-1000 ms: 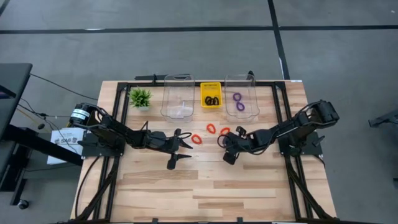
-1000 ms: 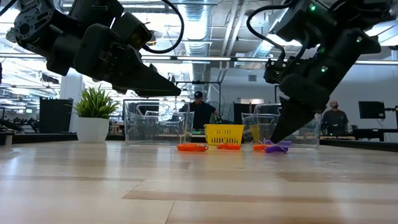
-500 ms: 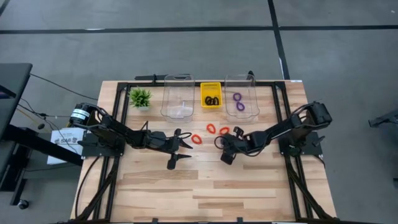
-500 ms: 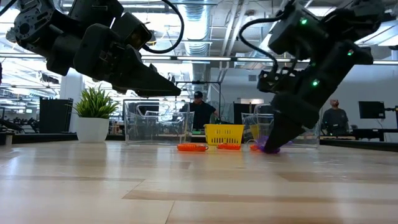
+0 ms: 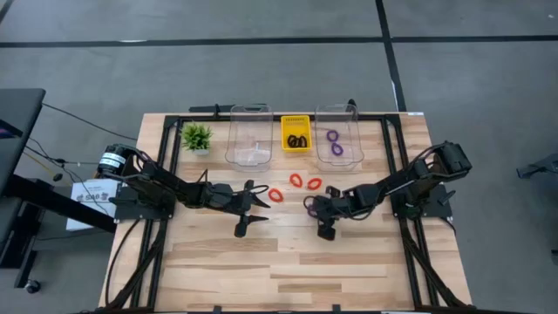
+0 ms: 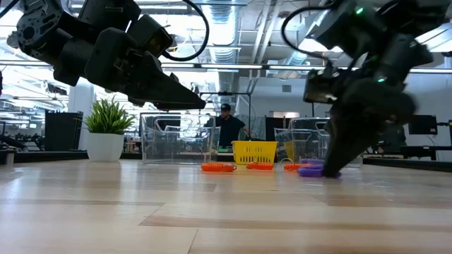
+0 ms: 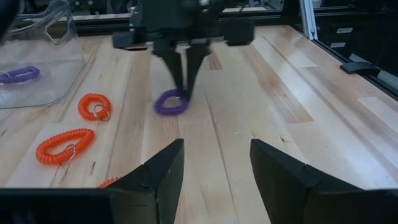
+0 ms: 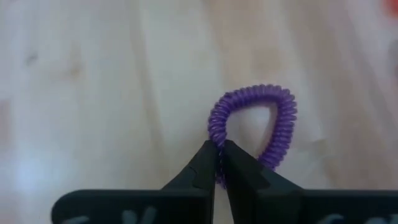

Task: Sort spring keychains
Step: Put the purple spring keychain into the right transparent bin

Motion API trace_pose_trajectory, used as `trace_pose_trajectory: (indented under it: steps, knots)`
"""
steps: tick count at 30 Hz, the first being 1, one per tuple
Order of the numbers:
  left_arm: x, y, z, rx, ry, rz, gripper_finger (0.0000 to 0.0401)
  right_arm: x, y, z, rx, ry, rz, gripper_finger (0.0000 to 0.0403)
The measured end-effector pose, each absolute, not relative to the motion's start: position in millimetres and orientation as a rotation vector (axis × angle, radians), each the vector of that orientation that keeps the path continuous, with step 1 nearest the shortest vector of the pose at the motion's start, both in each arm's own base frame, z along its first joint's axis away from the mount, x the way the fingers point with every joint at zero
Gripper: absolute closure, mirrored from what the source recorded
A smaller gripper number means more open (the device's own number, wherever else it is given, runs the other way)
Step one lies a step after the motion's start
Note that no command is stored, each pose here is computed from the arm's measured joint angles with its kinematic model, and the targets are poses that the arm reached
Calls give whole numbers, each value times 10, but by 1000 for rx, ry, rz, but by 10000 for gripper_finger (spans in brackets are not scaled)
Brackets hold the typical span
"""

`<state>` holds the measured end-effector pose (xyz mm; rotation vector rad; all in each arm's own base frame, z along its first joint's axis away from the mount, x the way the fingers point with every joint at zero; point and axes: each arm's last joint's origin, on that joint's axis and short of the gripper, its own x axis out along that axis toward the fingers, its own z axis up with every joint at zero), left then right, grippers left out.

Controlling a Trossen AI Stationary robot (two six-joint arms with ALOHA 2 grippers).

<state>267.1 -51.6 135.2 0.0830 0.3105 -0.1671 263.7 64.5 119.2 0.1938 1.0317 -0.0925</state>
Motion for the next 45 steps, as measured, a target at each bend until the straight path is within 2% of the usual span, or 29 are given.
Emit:
trace_pose_trajectory:
  steps: [8,13,18,24,32,40,45]
  knots:
    - [2671,-516,1352,83,311,-167,219,2579,839,1341,100,962,1,395]
    - [2671,-516,1351,83,311,-167,219,2544,889,1505,-3,862,-34,399]
    - [2671,-516,1351,83,311,-167,219,2486,904,1700,-115,731,-176,393]
    - [2671,-516,1351,83,311,-167,219,2400,925,1905,-153,600,-314,395]
    - [2671,-516,1351,83,311,-167,219,2365,955,1941,-191,555,-389,394]
    - [2671,-517,1351,83,311,-167,219,2368,792,1993,-276,479,-663,397]
    - [2671,-516,1351,83,311,-167,219,2422,537,1972,-247,499,-789,392]
